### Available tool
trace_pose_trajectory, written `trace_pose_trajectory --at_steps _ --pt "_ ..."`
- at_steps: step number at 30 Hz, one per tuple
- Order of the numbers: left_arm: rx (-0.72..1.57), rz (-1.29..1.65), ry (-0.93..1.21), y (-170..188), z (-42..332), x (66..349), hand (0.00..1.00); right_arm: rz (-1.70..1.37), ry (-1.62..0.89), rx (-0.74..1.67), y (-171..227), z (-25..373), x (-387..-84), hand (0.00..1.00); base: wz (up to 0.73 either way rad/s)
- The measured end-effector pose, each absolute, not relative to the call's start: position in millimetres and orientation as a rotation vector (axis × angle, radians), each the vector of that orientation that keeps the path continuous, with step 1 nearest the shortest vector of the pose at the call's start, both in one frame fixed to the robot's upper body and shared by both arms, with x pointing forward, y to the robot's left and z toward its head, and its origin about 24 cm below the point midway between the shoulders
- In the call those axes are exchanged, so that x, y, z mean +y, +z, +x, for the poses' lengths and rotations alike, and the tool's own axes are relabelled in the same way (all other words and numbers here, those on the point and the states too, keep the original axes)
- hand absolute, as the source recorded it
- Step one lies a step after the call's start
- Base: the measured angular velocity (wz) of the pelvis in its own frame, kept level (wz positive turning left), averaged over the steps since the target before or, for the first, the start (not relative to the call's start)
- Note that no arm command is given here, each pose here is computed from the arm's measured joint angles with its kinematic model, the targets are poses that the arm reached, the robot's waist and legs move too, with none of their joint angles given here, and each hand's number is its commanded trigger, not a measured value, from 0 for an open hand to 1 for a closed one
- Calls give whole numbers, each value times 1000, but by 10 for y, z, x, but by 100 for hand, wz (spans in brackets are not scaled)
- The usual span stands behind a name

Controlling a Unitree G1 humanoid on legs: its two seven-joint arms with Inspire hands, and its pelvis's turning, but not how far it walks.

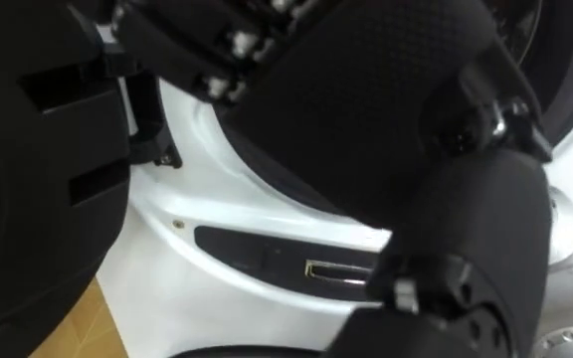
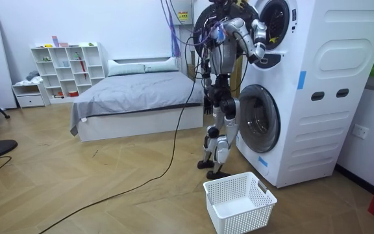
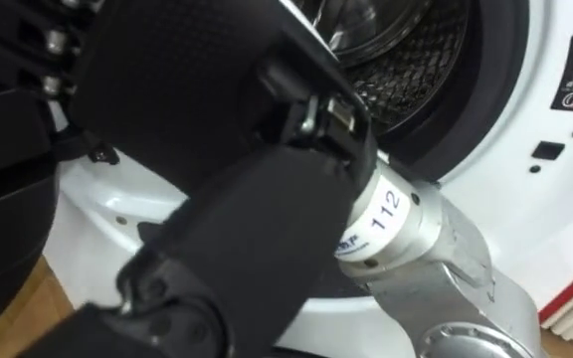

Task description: Pick clothes from washing machine

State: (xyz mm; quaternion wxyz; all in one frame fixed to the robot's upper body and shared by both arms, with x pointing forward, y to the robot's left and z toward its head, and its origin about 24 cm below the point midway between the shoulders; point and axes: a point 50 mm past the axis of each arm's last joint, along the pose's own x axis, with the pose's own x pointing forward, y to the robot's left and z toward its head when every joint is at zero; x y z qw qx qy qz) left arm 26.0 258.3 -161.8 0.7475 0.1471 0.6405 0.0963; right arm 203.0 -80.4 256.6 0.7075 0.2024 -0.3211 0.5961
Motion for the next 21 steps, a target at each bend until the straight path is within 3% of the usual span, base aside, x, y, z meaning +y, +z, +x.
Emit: trace_pose_trajectory --at_steps 12,21 --pt "1421 314 296 -1613 95 2610 0 231 851 -681 2396 2271 -1302 0 6" --pt "1425 305 315 -1607 22 2626 0 210 723 -694 2386 2347 -1416 0 1"
